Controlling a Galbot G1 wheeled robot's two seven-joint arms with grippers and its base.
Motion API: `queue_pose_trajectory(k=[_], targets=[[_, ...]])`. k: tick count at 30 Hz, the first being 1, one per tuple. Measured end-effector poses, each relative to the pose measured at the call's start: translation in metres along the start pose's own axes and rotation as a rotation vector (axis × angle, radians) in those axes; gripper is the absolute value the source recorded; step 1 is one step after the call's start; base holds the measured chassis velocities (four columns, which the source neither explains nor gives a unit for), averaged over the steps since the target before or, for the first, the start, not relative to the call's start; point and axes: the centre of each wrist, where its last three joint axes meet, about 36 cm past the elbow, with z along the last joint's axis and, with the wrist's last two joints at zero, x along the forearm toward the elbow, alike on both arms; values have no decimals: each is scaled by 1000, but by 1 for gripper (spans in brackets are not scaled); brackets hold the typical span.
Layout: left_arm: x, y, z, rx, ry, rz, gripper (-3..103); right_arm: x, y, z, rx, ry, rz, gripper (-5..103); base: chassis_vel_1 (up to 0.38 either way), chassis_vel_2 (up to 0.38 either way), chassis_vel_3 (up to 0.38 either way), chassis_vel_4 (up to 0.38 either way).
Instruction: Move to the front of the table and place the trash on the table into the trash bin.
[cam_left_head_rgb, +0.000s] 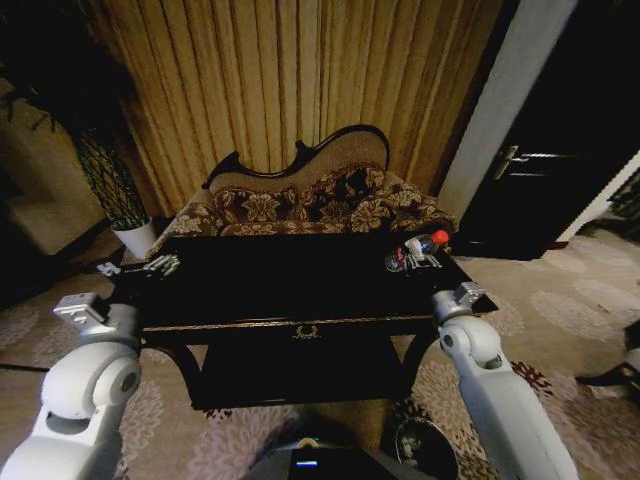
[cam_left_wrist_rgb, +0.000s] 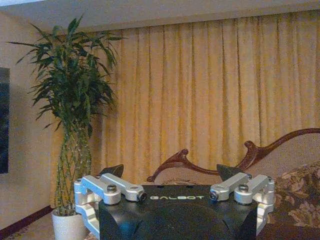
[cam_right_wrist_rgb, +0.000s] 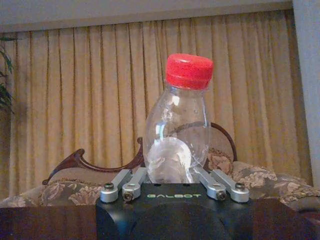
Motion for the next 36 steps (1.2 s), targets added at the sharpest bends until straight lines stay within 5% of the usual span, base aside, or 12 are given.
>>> queue_pose_trajectory(k=[14, 36], targets=[[-17, 29, 4, -10, 5, -27, 100, 16, -16, 4, 14, -14, 52, 28, 61, -61, -66, 57], [-20, 35, 11, -4, 7, -43, 100, 29, -33, 17, 28, -10, 109, 28, 69, -61, -65, 70]])
